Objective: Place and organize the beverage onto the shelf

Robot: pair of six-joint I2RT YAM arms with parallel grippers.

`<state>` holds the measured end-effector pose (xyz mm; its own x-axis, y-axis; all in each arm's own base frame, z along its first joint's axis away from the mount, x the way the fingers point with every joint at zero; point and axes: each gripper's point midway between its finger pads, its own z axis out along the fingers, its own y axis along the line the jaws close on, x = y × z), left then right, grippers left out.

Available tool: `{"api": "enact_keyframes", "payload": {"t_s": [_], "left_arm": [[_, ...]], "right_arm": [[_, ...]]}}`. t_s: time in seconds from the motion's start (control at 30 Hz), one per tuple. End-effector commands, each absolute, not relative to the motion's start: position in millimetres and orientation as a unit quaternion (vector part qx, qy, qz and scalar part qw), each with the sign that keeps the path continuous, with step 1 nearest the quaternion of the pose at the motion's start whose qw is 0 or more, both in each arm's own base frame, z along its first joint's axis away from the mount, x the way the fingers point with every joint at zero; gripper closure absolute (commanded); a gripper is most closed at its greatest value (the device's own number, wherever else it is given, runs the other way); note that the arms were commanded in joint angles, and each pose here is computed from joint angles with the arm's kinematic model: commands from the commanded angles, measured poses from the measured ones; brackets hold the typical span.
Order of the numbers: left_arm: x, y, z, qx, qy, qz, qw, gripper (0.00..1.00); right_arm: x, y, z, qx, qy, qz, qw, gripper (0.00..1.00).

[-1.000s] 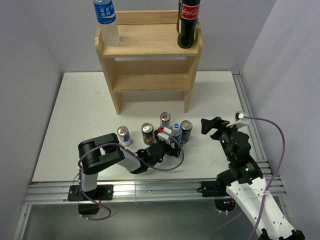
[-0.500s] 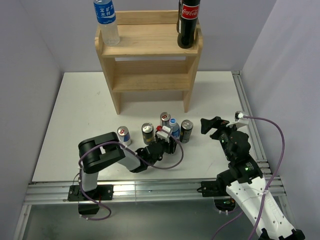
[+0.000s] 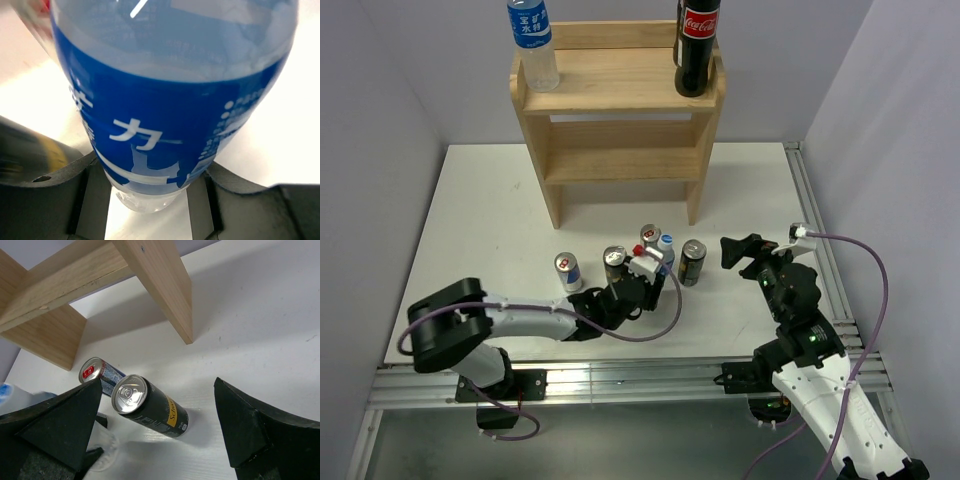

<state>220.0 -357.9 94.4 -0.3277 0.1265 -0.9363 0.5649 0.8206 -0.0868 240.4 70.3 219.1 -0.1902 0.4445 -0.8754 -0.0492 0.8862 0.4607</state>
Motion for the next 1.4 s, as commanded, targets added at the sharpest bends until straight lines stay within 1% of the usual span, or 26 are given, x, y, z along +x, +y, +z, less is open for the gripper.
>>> {"api": "enact_keyframes", "payload": {"t_s": [0.0,0.03,0.1,0.17,0.2,0.23,0.27,0.33,0.37,0.43,0.47,0.53,0.57,0.63,0.67,0.73,0.77,0.83,0.87,1.07,1.37], "left_arm": [[235.5,-373.5,245.1,0.148,0.716,-0.273,0.626,1.00],[237.1,-369.6,251.2,0.152,0.720,-0.259,0.626,1.00],[241.3,-368.7,290.9,0.145,0.705,-0.257,0.645,1.00],[246.7,-362.6,309.4,0.150,0.702,-0.237,0.654,1.00],[249.0,-362.7,334.1,0.142,0.691,-0.245,0.665,1.00],[256.6,-357.9,344.1,0.135,0.688,-0.241,0.671,1.00],[261.7,-354.8,366.2,0.130,0.678,-0.243,0.681,1.00],[278.0,-345.0,385.7,0.118,0.671,-0.233,0.694,1.00],[284.1,-339.6,408.4,0.112,0.663,-0.230,0.703,1.00],[301.6,-330.0,426.1,0.100,0.656,-0.214,0.717,1.00],[306.2,-323.0,450.3,0.095,0.643,-0.208,0.731,1.00],[323.9,-314.5,463.8,0.090,0.641,-0.186,0.739,1.00],[327.4,-308.1,492.2,0.079,0.626,-0.192,0.752,1.00],[345.9,-297.7,502.2,0.086,0.623,-0.159,0.761,1.00],[346.5,-290.8,527.9,0.076,0.607,-0.165,0.774,1.00],[360.7,-283.2,534.1,0.073,0.610,-0.147,0.775,1.00],[360.3,-276.5,552.5,0.067,0.598,-0.147,0.785,1.00],[368.6,-273.9,557.7,0.065,0.597,-0.139,0.787,1.00],[366.6,-268.8,572.3,0.060,0.587,-0.141,0.795,1.00],[370.4,-259.3,593.7,0.050,0.572,-0.131,0.808,1.00],[396.2,-236.0,601.1,0.015,0.559,-0.091,0.824,1.00]], "right_arm": [[241.4,70.6,230.2,0.134,0.730,0.206,0.637,0.00],[241.4,70.6,230.2,0.134,0.730,0.206,0.637,0.00],[241.8,70.6,230.7,0.135,0.729,0.206,0.638,0.00],[241.8,70.3,230.6,0.136,0.729,0.206,0.638,0.00],[241.7,69.9,231.7,0.136,0.728,0.206,0.640,0.00],[241.7,69.6,230.6,0.137,0.729,0.205,0.639,0.00],[241.6,70.0,231.7,0.137,0.727,0.207,0.640,0.00],[241.6,70.4,232.1,0.137,0.727,0.207,0.640,0.00],[241.5,69.7,232.1,0.138,0.727,0.206,0.641,0.00],[241.3,69.3,232.8,0.138,0.726,0.207,0.642,0.00],[241.2,69.0,233.2,0.139,0.725,0.207,0.642,0.00],[240.6,69.2,233.5,0.139,0.724,0.208,0.643,0.00],[240.7,68.8,232.8,0.139,0.724,0.207,0.643,0.00],[240.4,68.4,234.2,0.140,0.723,0.207,0.644,0.00],[240.2,68.3,234.2,0.140,0.723,0.207,0.644,0.00],[239.9,68.2,233.1,0.140,0.724,0.207,0.643,0.00],[239.5,68.2,233.8,0.140,0.723,0.207,0.644,0.00],[239.4,67.6,233.8,0.141,0.723,0.206,0.644,0.00],[239.5,66.9,233.4,0.142,0.723,0.205,0.644,0.00],[239.5,66.0,233.7,0.143,0.723,0.203,0.645,0.00],[239.8,65.8,232.7,0.143,0.724,0.201,0.644,0.00]]}}
